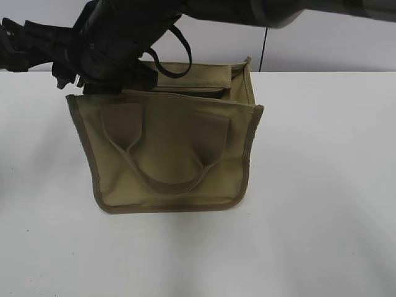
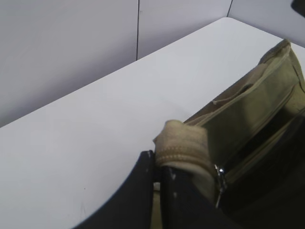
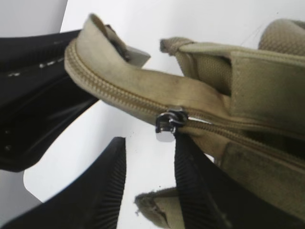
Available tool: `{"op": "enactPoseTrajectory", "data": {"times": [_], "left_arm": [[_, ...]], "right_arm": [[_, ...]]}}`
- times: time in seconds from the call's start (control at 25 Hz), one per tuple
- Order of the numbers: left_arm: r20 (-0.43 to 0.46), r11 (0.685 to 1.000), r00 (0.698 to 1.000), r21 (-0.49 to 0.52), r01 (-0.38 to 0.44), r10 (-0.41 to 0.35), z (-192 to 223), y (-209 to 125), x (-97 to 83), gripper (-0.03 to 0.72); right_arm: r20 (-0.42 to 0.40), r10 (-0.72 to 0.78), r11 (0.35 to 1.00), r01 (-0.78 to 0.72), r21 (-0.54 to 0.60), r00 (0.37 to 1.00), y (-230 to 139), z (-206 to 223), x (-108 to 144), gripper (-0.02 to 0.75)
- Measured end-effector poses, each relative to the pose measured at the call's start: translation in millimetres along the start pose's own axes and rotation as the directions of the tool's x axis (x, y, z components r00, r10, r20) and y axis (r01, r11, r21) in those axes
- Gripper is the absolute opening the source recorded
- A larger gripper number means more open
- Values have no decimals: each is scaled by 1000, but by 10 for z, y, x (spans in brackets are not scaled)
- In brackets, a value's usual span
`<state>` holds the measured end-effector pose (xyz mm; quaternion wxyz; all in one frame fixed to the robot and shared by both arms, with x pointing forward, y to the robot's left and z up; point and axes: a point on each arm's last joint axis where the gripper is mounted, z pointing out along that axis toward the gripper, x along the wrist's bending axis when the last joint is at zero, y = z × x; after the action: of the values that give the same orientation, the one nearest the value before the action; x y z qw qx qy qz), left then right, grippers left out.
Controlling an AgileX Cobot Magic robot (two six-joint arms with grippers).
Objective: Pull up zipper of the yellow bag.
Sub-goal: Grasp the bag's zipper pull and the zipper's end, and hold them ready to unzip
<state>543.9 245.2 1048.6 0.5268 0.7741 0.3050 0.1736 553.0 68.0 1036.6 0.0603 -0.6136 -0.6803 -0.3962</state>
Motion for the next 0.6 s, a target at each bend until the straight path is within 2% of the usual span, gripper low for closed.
{"op": "enactPoseTrajectory", "data": {"times": [0.32, 0.36, 0.52, 0.6], "left_arm": [[11, 1000, 1000, -5, -2, 2, -6, 10, -15, -2], [13, 1000, 1000, -7, -1, 1, -6, 12, -17, -2], [18, 1000, 1000, -12, 2, -2, -9, 19, -23, -2], [19, 1000, 1000, -14, 2, -1, -13, 24, -27, -2]], "right_arm": [[28, 26, 999, -24, -47, 999, 41, 4, -29, 258], [38, 30, 998, -28, -57, 999, 50, 3, -39, 228], [65, 28, 996, -23, -83, 998, 72, 1, -64, 27], [67, 27, 996, -22, -85, 997, 73, 0, -67, -3]]}}
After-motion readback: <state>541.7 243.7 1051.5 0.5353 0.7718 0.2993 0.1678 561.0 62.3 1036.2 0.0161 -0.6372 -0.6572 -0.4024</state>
